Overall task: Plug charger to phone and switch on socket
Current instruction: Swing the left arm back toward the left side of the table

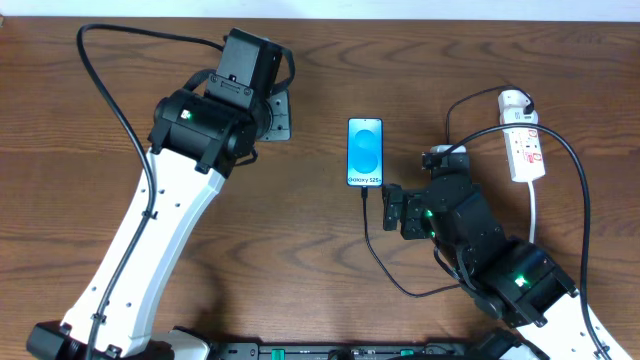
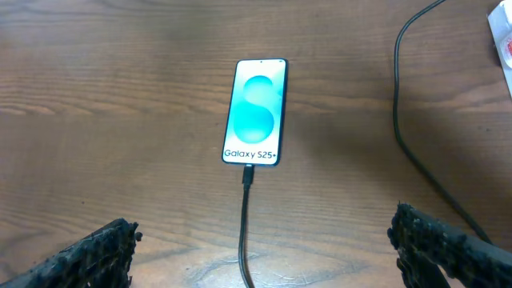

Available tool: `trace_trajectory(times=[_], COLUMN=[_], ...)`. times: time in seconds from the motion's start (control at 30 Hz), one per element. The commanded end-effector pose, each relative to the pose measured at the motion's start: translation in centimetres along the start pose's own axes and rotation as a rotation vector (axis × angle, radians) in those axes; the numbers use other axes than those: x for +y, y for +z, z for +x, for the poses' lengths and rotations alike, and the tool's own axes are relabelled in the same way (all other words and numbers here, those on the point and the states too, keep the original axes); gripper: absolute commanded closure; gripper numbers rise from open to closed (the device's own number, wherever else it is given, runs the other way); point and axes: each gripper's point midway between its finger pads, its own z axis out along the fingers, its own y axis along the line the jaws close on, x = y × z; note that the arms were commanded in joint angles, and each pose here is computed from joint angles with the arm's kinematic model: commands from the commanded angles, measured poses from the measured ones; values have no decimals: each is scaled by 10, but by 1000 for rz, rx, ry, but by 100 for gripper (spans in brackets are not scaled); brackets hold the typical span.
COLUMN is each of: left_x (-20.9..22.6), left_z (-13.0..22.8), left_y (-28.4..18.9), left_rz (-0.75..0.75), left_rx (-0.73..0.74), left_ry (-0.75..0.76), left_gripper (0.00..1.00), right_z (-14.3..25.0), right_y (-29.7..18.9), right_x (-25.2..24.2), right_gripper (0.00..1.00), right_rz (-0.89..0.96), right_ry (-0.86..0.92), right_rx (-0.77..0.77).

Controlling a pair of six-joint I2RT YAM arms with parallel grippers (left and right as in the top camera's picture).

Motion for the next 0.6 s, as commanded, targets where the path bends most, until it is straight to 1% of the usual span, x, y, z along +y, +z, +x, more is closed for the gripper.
trace_trajectory(times=[0.0, 0.1, 0.13, 0.2, 0.3, 0.43, 0.5, 0.57], left_x=[7, 10, 10, 8, 1, -16, -19, -20], left_z=[1, 2, 2, 2, 7, 30, 42, 50], left_y=[-21, -38, -47, -65, -101, -150, -174, -191], left_rz=[2, 14, 28, 71, 174, 364, 436, 482], left_rx=[-27, -54, -73, -107, -159, -201, -227, -254], left_ry=[17, 11, 8, 3, 8, 152, 194, 203], left_gripper=[21, 2, 0, 2, 2, 2, 2, 2], right_z=[-7, -8, -8, -8, -8, -5, -5, -4], right_y=[-4, -8, -9, -13, -19, -22, -22, -23], right_x=[-5, -12, -15, -22, -37, -59, -71, -80], right_gripper=[1, 1, 1, 1, 2, 4, 6, 6], right_rz=[12, 32, 42, 66, 116, 186, 224, 255], right_ry=[65, 94, 98, 105, 129, 211, 264, 325], right_rx=[-7, 6, 11, 25, 49, 71, 71, 71])
